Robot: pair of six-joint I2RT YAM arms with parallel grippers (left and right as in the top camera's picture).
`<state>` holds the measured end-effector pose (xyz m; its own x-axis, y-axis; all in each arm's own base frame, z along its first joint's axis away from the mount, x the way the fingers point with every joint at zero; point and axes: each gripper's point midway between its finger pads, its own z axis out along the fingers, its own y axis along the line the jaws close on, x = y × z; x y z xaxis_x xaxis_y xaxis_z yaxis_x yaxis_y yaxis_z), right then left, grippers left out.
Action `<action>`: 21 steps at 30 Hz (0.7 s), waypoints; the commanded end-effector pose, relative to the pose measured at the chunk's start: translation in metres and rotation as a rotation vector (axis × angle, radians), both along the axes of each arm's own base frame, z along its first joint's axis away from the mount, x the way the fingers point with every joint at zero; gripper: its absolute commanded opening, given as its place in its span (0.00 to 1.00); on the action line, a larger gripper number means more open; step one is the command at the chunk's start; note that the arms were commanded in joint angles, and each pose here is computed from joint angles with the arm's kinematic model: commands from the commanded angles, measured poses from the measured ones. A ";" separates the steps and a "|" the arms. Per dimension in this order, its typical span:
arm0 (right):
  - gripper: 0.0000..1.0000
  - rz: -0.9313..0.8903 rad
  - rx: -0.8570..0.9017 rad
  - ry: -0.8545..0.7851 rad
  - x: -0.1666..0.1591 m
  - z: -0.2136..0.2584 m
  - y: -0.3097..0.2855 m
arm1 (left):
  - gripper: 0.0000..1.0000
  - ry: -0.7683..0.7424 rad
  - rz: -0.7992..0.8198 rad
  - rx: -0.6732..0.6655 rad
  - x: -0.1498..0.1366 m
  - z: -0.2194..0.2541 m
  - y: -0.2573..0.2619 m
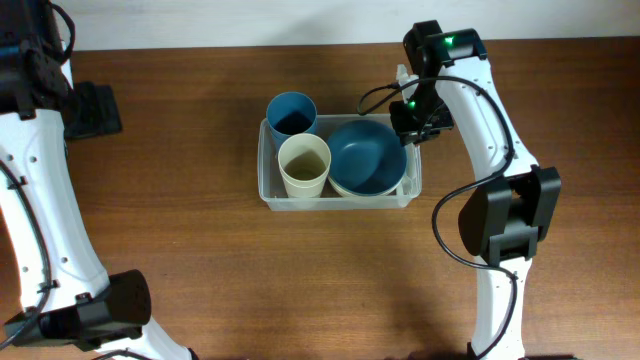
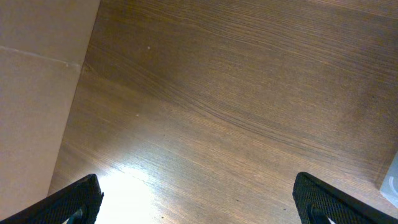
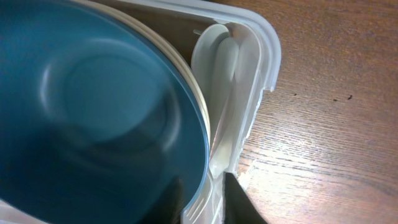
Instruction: Pack container
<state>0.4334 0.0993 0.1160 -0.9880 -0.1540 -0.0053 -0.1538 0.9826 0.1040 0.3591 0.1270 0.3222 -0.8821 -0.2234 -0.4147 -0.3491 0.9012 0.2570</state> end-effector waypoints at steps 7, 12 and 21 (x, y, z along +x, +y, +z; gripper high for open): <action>0.99 -0.146 0.004 -0.047 0.013 0.012 -0.003 | 1.00 -0.039 0.006 0.022 -0.005 0.014 0.002; 0.99 -0.251 0.102 -0.183 0.039 0.062 -0.003 | 1.00 -0.039 0.006 0.022 -0.005 0.014 0.002; 0.99 -0.352 0.214 -0.469 0.033 0.190 -0.031 | 1.00 -0.039 0.006 0.022 -0.005 0.014 0.002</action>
<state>0.4704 0.0740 0.2583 -0.9248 0.1679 -0.3414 0.0891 0.9680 0.2347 0.3591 0.1270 0.3222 -0.8821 -0.2234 -0.4147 -0.3491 0.9012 0.2570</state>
